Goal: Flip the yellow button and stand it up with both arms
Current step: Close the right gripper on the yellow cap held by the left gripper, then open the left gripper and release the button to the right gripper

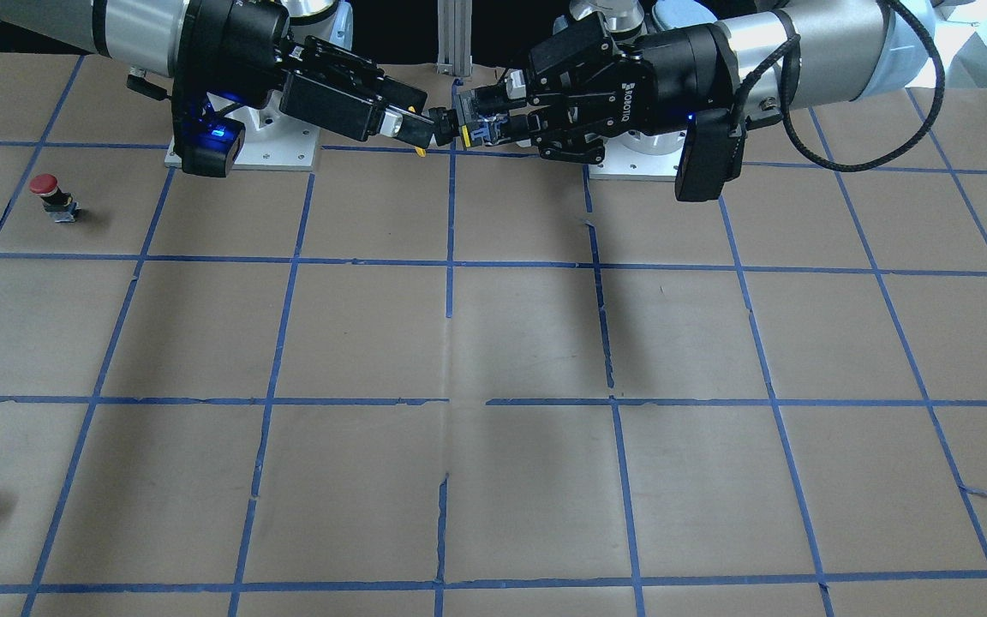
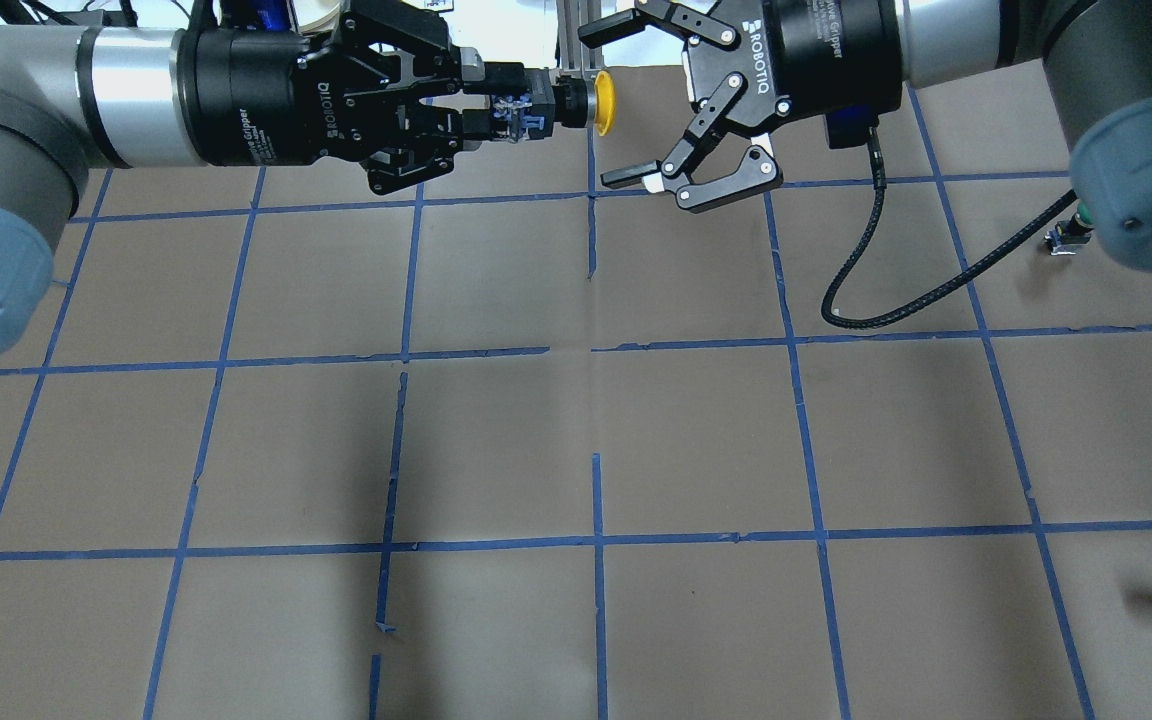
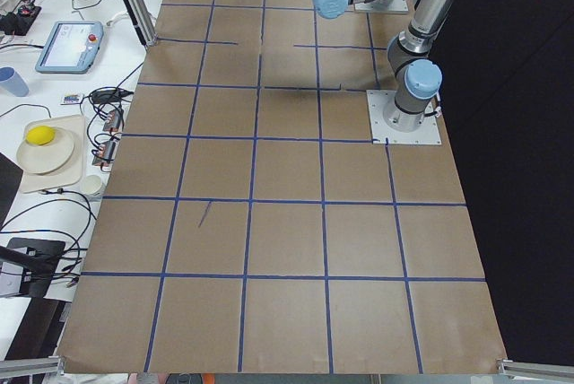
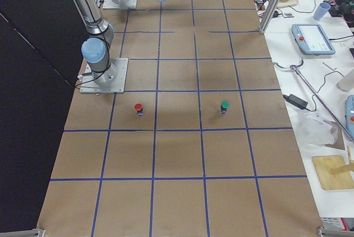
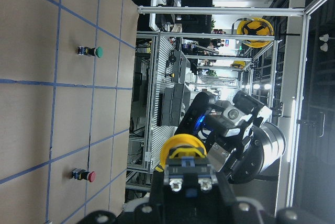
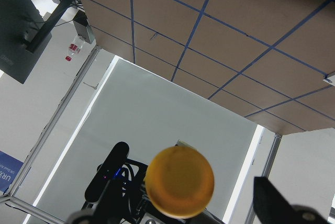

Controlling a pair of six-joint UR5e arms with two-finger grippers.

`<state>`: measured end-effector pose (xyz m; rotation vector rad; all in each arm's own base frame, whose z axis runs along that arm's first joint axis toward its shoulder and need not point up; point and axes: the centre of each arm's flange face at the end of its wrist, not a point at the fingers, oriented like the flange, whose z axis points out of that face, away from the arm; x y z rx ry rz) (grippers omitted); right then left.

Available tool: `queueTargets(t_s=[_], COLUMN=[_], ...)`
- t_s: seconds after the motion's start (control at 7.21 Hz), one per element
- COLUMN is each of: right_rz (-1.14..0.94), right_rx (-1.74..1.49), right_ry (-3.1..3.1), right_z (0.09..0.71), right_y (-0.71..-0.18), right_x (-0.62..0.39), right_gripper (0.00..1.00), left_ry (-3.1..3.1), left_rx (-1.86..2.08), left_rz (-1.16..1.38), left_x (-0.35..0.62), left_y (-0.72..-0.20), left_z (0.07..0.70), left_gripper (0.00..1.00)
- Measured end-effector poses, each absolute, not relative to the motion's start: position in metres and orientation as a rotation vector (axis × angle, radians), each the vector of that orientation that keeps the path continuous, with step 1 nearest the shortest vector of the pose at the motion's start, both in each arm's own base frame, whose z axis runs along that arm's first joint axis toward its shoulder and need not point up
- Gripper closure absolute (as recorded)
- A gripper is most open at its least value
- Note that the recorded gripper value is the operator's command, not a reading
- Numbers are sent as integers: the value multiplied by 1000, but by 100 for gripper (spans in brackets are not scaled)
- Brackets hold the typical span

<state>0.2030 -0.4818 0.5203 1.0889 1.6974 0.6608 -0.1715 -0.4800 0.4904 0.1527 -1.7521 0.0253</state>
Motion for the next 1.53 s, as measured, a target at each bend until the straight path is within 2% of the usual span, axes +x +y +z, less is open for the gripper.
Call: queueTargets(t_s=[0.14, 0.69, 0.83, 0.97, 1.53], right_rz=[667, 680, 678, 679, 685], right_rx=[1097, 1120, 1121, 1122, 1127], right_ry=[1693, 1694, 1696, 1694, 1682], right_z=[520, 514, 514, 515, 517], right_y=[-482, -481, -480, -479, -479], right_x=[203, 202, 202, 202, 202], right_gripper=[45, 43, 63, 77, 79], left_ry=[-1752, -1751, -1751, -1751, -1751], left_rx=[154, 150, 150, 150, 152], left_rz=[23, 28, 28, 28, 27], left_x=[-172, -172, -172, -172, -172], left_y=[-480, -480, -480, -480, -482], left_z=[489, 488, 488, 488, 486], left_gripper=[100, 100, 100, 100, 99])
